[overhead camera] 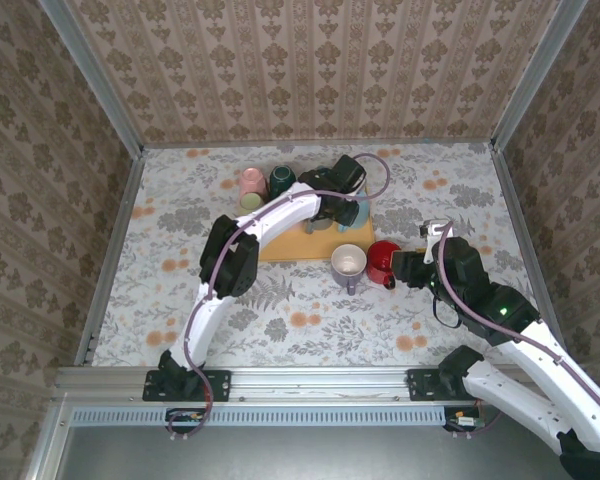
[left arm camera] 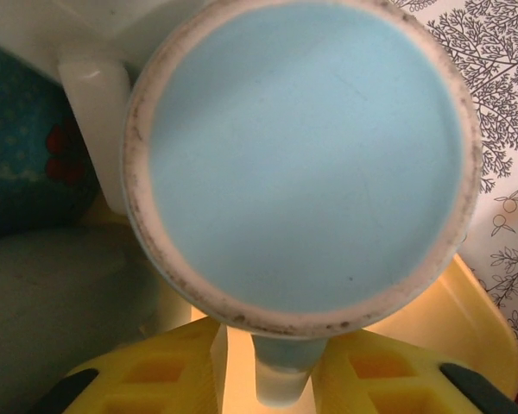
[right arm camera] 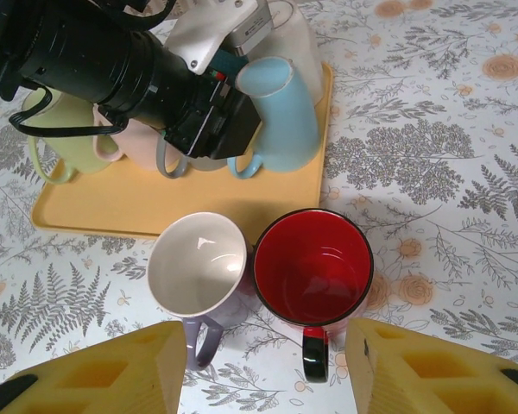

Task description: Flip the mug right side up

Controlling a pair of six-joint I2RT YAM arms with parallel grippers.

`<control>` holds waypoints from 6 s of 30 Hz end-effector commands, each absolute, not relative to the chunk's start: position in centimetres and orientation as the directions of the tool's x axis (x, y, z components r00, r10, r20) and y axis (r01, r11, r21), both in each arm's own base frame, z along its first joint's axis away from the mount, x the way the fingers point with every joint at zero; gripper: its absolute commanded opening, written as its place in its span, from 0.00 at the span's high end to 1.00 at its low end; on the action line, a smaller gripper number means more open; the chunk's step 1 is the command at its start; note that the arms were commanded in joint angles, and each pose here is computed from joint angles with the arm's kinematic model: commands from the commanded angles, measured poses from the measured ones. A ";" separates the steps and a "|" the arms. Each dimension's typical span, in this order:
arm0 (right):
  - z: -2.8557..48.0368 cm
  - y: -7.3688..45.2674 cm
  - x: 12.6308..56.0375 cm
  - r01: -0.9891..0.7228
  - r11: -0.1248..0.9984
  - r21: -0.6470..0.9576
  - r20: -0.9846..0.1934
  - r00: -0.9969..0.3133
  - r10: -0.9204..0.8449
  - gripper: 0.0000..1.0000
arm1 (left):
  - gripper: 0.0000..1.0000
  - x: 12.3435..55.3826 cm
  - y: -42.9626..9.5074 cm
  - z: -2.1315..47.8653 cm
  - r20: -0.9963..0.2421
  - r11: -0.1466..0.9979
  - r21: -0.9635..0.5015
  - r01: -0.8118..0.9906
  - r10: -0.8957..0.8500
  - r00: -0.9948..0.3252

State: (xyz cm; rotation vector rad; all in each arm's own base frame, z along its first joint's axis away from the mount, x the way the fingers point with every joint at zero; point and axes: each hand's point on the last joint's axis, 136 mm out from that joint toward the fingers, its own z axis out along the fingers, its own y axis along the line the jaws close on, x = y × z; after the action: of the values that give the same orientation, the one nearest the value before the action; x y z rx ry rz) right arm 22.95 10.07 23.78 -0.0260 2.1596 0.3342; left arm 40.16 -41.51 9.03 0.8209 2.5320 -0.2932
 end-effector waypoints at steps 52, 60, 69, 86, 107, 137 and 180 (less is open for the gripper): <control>28.9 23.8 23.8 -0.504 0.669 0.546 -0.751 -0.649 0.123 0.47 | 1.00 28.1 -18.6 36.9 -0.745 0.497 -0.664 0.558 -0.503 -0.438; 27.2 29.4 25.0 -0.485 0.519 0.704 -0.657 -0.722 0.216 0.47 | 1.00 26.5 -15.2 35.1 -0.505 0.260 -0.809 0.527 -0.766 -0.397; 26.4 31.8 25.6 -0.438 0.342 0.831 -0.541 -0.778 0.320 0.43 | 1.00 24.7 -13.2 33.0 -0.363 0.128 -0.832 0.540 -0.862 -0.354; 23.7 35.3 25.4 -0.412 0.302 0.860 -0.499 -0.805 0.322 0.25 | 1.00 23.8 -13.9 32.2 -0.306 0.086 -0.853 0.515 -0.881 -0.360; 27.5 38.4 27.6 -0.490 0.101 0.866 -0.500 -0.844 0.193 0.22 | 1.00 22.3 -16.5 30.8 -0.318 0.035 -0.868 0.496 -0.806 -0.499; 28.0 39.3 29.0 -0.455 0.095 0.886 -0.464 -0.870 0.166 0.97 | 1.00 20.3 -18.5 28.4 -0.329 0.035 -0.901 0.433 -0.705 -0.629; 22.9 30.5 22.4 -0.485 0.869 0.094 -0.767 -0.592 -0.248 1.00 | 0.14 22.0 -11.4 27.4 -0.828 0.877 -0.434 0.207 -0.297 -0.476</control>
State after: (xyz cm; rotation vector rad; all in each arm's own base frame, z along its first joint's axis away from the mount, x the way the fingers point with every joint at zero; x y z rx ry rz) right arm 21.29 31.07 21.31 -0.6089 2.2724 0.5096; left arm 21.89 -12.61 26.79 -0.1128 1.9947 -0.7036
